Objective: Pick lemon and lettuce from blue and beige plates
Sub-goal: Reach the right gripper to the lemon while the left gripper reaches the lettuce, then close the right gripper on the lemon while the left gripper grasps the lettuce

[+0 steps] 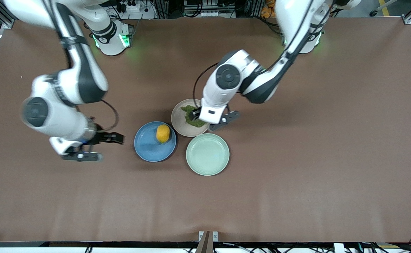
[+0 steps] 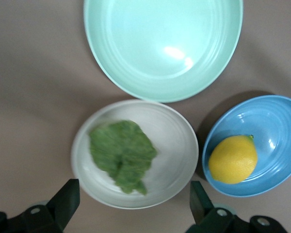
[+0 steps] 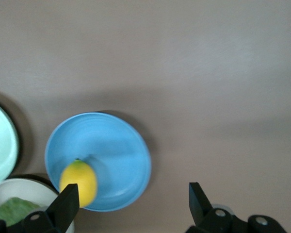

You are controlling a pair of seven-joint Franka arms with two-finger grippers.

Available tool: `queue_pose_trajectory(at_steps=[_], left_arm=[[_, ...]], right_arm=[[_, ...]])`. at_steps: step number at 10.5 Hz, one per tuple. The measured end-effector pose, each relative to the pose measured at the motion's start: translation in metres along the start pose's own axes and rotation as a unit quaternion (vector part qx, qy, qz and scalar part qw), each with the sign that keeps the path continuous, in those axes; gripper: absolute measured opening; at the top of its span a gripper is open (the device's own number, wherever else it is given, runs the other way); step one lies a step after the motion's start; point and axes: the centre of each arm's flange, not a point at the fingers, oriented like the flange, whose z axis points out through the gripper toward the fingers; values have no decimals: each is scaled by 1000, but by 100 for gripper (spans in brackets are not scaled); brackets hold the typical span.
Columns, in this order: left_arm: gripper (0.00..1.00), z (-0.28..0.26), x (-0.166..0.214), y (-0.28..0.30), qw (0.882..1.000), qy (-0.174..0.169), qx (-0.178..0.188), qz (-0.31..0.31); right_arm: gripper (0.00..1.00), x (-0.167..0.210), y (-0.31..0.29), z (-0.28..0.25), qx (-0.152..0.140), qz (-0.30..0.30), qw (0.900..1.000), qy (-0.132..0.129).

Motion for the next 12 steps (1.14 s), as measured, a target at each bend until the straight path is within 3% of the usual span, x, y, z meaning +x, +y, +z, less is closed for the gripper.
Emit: queue_pose_trajectory(at_steps=[2,7,12], left_arm=[[100,32,-10,5,999,-16,-24,-33],[97,73,-17,-2,999,-24,-7,-45],[88,122,-36,-15,998,-33,27,-37]], right_arm=[[100,-5,-30,34,-3,28,1000,2],[100,-27,-91,112,-17,49,999,4],[100,-25,-89,148,-30,53,998,4]])
